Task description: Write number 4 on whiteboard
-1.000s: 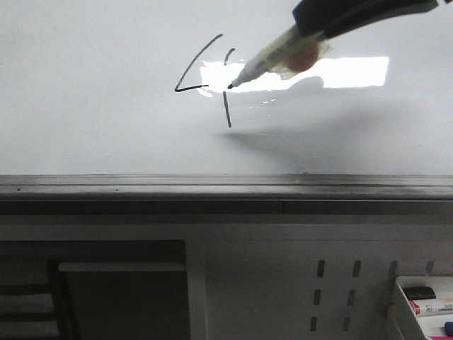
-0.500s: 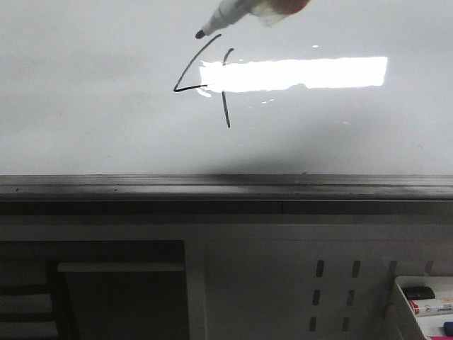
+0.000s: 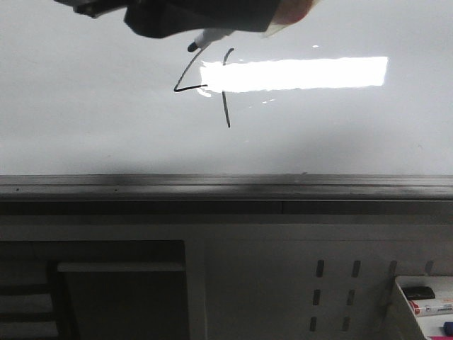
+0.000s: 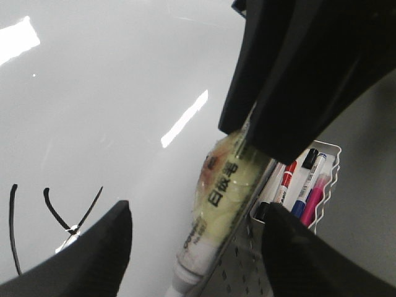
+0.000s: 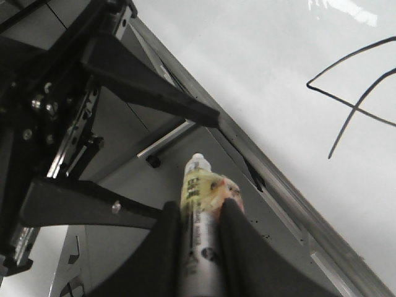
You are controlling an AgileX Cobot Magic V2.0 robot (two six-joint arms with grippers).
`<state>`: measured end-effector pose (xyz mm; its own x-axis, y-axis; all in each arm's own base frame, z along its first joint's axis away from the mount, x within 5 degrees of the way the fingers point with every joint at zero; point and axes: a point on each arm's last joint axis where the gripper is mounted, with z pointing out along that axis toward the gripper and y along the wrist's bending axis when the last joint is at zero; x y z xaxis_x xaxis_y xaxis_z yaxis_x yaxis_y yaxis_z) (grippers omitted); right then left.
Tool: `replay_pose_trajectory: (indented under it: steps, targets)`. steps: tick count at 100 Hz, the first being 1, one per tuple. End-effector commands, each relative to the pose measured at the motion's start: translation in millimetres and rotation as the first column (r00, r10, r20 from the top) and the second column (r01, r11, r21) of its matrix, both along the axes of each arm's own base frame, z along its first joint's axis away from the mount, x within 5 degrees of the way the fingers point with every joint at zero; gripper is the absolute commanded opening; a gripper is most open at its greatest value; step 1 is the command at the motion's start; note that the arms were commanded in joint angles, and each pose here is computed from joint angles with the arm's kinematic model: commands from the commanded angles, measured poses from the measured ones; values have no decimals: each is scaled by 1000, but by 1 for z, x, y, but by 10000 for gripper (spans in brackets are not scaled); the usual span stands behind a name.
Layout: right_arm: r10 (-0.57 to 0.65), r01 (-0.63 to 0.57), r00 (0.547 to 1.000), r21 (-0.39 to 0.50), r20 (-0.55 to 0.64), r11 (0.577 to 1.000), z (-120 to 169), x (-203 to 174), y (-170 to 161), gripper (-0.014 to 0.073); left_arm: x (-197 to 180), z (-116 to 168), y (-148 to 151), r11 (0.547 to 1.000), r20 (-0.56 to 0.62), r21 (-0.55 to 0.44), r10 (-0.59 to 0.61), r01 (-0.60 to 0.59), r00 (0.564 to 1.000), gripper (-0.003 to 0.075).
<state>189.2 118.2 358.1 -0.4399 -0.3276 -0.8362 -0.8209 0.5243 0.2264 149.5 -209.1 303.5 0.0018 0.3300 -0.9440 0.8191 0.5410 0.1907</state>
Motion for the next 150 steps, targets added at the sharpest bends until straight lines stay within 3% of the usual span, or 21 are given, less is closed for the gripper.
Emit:
replay_pose_trajectory:
  steps: [1, 10, 34, 57, 72, 77, 89, 110, 127, 143, 150]
  targets:
    - [-15, 11, 998, 62, 58, 998, 20, -4, -1, -53, 2, 20, -4, 995, 71, -97, 16, -9, 997, 419]
    - [-13, 9, 998, 62, 57, 998, 20, -4, 0, -53, 3, 19, -4, 996, 69, -93, 15, -9, 997, 404]
    - [-9, 6, 998, 61, 55, 998, 19, -4, 0, -53, 3, 19, -4, 995, 75, -97, 16, -9, 997, 216]
    - [1, -4, 999, 59, 48, 998, 19, -5, 0, -53, 3, 19, -4, 995, 76, -96, 15, -8, 997, 127]
    - [8, -10, 999, 58, 44, 998, 19, -6, 0, -52, 3, 19, -4, 995, 76, -96, 15, -8, 997, -17]
    - [12, -14, 999, 57, 41, 998, 19, -6, 0, -47, 3, 20, -4, 995, 78, -98, 16, -8, 997, -20]
    - [19, -21, 999, 56, 37, 998, 18, -7, 0, 48, 2, 21, -2, 994, 63, -105, 22, -15, 998, -20]
    - [-45, 41, 997, 67, 62, 997, 22, -3, -8, 372, 7, 24, 21, 981, -11, -156, 111, -112, 994, -20]
    - [-138, 131, 985, 79, 101, 988, 32, -7, -30, 397, 9, 20, 64, 918, -104, -269, 273, -291, 956, -20]
    - [-164, 156, 981, 83, 103, 984, 31, -13, -35, 397, 12, 9, 96, 748, -254, -432, 436, -505, 863, -20]
    - [-165, 156, 982, 98, 95, 983, 30, -14, -35, 397, 15, 4, 96, 715, -293, -438, 460, -545, 838, -20]
